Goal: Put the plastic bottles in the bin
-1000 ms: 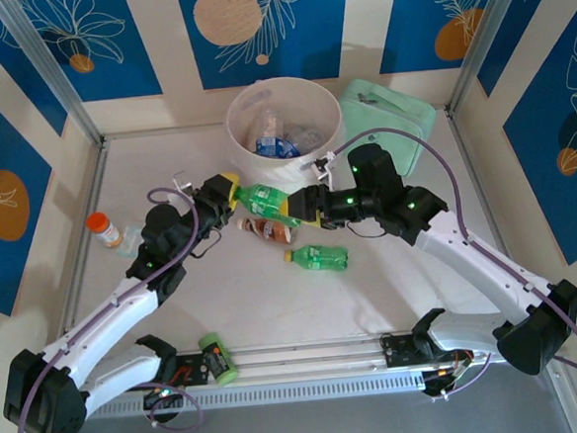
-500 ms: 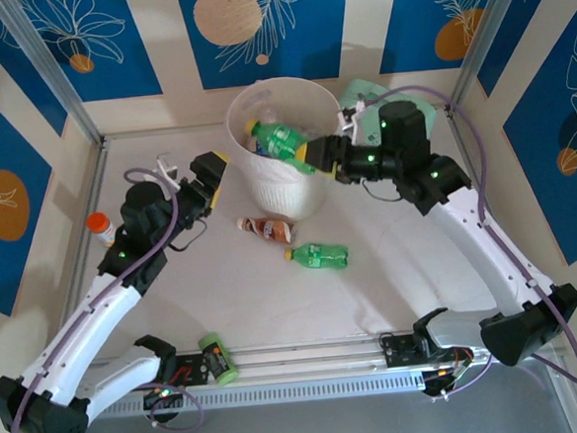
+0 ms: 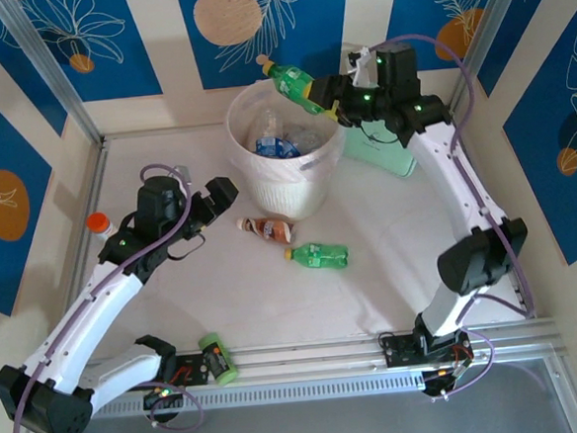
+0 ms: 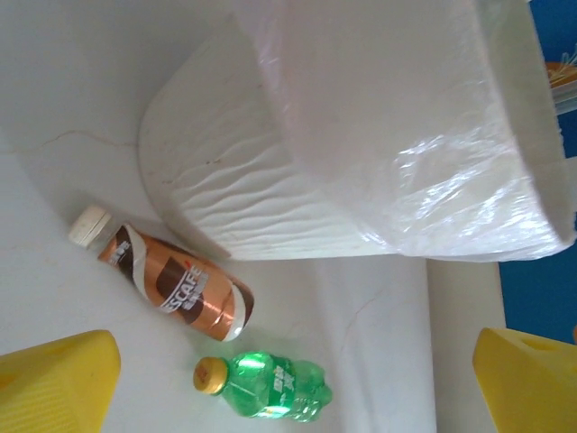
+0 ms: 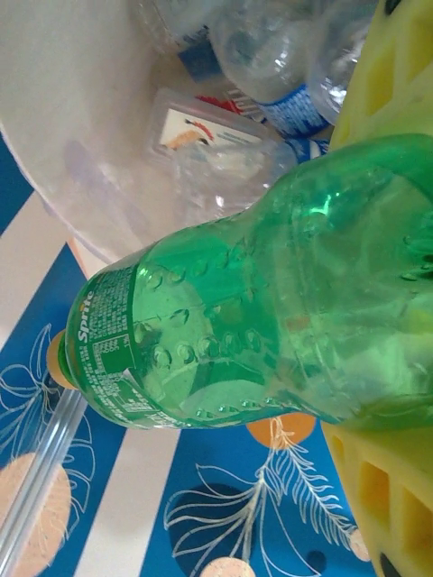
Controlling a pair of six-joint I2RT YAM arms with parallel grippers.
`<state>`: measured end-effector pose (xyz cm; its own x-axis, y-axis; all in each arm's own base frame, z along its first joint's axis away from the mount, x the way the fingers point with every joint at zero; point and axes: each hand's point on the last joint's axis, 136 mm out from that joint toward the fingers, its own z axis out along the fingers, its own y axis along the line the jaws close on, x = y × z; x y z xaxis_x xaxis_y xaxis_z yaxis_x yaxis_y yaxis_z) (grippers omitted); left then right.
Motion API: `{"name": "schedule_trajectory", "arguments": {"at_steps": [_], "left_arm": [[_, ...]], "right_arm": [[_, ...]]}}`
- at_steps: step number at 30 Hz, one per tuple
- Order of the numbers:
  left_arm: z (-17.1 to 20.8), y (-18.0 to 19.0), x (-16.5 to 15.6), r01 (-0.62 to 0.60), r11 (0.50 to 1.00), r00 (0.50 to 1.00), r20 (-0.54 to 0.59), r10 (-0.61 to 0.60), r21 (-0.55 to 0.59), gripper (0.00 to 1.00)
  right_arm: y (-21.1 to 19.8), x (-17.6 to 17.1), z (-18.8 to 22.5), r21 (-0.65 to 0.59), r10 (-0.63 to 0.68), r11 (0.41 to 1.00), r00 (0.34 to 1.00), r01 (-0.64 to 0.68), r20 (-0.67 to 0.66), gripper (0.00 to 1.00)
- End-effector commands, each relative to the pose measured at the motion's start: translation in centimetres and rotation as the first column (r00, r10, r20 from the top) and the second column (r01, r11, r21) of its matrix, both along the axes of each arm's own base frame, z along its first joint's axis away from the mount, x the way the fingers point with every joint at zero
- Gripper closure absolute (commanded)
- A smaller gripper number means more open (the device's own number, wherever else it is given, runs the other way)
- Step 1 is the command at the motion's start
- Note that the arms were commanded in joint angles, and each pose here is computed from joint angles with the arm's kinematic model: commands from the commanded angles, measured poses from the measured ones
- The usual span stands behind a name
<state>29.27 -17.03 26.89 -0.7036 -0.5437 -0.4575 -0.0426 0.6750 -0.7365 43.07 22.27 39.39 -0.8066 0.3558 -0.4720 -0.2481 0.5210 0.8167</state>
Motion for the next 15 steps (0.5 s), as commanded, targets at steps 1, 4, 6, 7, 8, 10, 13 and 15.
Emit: {"name": "schedule_trajectory", "arguments": {"at_steps": [1, 4, 6, 7, 8, 10, 13, 15], "left_arm": [[-1.1, 0.2, -0.4, 0.015, 1.0, 1.0, -0.021, -0.014, 0.028, 0.01], [-1.6, 0.2, -0.3, 0.014, 1.0, 0.999, -0.032, -0.013, 0.026, 0.01], [-1.9, 0.2, -0.3, 0.012, 1.0, 0.999, -0.041, -0.011, 0.026, 0.02], [-2.0, 0.2, -0.3, 0.009, 1.0, 0.999, -0.042, -0.008, 0.026, 0.02], [-2.1, 0.2, -0.3, 0.008, 1.0, 0.999, -0.044, -0.006, 0.026, 0.02], [-2.2, 0.3, -0.3, 0.002, 1.0, 0.999, -0.046, -0.001, 0.027, 0.02], [-2.3, 0.4, -0.3, -0.006, 1.0, 0.999, -0.048, 0.008, 0.026, 0.02], [-2.4, 0.4, -0.3, -0.009, 1.0, 0.999, -0.051, 0.01, 0.021, 0.02]], "right_arm": [[0.1, 0.8, 0.4, -0.013, 0.025, 1.0, 1.0, -0.025, 0.003, 0.5], [0.2, 2.4, -0.8, -0.049, 0.017, 0.999, 1.0, -0.018, -0.024, 0.46], [-0.1, 3.3, -1.5, -0.07, 0.004, 0.997, 0.999, -0.008, -0.05, 0.36], [-0.3, 3.7, -1.8, -0.082, -0.007, 0.997, 0.998, 0.002, -0.062, 0.29], [-0.6, 4.2, -2.1, -0.094, -0.025, 0.995, 0.997, 0.018, -0.07, 0.22], [-1.0, 4.8, -2.0, -0.098, -0.041, 0.995, 0.997, 0.035, -0.068, 0.18], [-1.8, 5.2, -1.3, -0.096, -0.065, 0.994, 0.996, 0.059, -0.055, 0.18], [-2.3, 5.1, -0.6, -0.099, -0.076, 0.992, 0.996, 0.072, -0.041, 0.17]]}}
